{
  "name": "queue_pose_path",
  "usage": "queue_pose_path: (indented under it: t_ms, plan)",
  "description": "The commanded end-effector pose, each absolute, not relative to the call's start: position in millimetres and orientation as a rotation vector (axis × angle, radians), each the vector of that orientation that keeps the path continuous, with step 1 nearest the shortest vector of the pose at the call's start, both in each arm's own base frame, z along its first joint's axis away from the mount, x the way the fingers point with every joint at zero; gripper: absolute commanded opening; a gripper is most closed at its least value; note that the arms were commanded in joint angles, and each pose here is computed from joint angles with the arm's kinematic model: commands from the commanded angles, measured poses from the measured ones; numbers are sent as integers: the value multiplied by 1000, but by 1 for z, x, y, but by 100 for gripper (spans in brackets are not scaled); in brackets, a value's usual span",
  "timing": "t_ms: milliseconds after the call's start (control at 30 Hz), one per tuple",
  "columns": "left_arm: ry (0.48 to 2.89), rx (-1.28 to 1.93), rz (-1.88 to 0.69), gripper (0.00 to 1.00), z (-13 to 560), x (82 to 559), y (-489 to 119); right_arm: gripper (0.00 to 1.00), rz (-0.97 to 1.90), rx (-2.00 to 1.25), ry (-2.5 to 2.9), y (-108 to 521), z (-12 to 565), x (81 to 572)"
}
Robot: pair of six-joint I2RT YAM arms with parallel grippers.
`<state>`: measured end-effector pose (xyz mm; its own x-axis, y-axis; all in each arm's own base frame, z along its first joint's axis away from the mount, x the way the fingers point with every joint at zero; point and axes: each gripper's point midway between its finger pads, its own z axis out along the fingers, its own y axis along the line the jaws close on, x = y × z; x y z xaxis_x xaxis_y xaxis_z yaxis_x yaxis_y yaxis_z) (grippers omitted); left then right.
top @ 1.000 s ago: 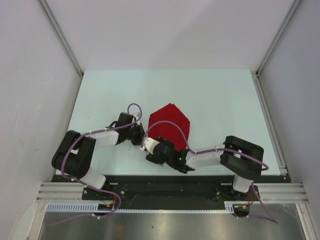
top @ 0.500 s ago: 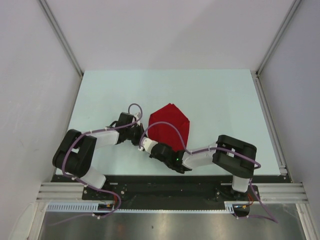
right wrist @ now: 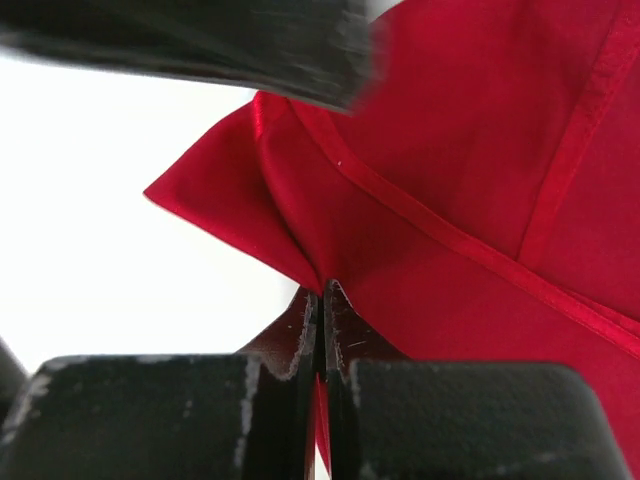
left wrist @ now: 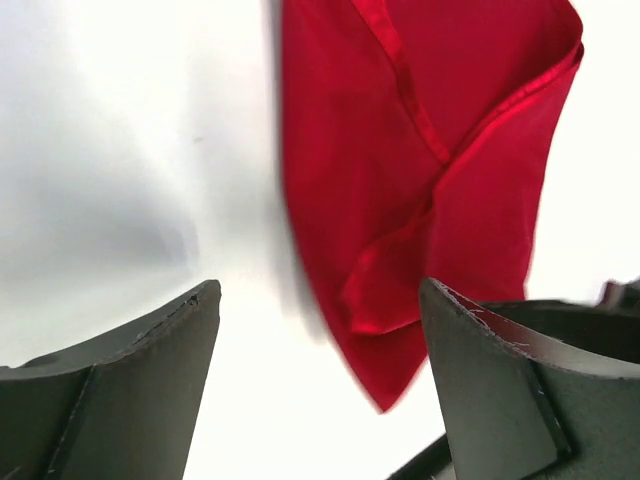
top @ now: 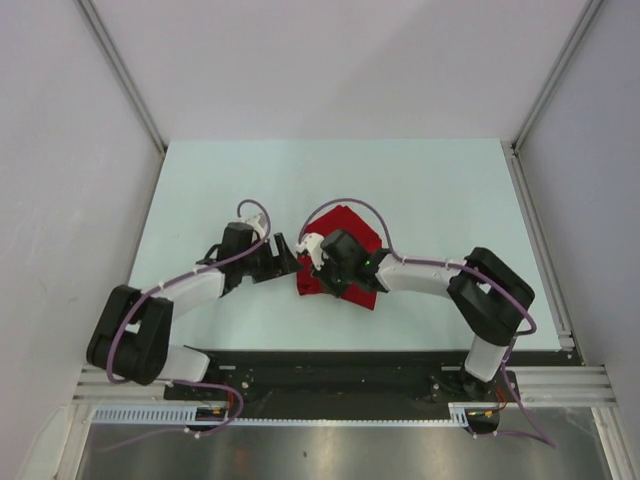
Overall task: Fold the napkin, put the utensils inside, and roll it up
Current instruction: Roll the napkin with the utensil
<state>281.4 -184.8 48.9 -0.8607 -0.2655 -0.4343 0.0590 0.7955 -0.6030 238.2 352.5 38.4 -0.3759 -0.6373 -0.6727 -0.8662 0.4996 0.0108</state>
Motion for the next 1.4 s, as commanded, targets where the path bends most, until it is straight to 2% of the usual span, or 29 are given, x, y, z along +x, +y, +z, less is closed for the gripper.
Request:
queue_pose_path:
  t_ms: [0, 400, 867, 1067, 1200, 1367]
  plan:
    - [2339, -135, -738, 85, 59, 286, -166, 0, 779, -1188, 2298, 354, 53, 229]
    - [1889, 289, -836, 84, 120, 256, -204, 0, 1111, -1058, 2569, 349, 28, 240]
    - [1877, 494, -735, 79, 106, 258, -232, 0, 1241, -907, 2720, 335, 7, 250]
    - [1897, 517, -717, 72, 101, 264, -239, 0, 1268, -895, 2739, 334, 2, 248]
    - [1903, 544, -728, 64, 95, 262, -244, 0, 1290, -862, 2762, 332, -1, 248]
    - [1915, 563, -724, 64, 89, 262, -247, 0, 1300, -844, 2768, 330, -3, 251]
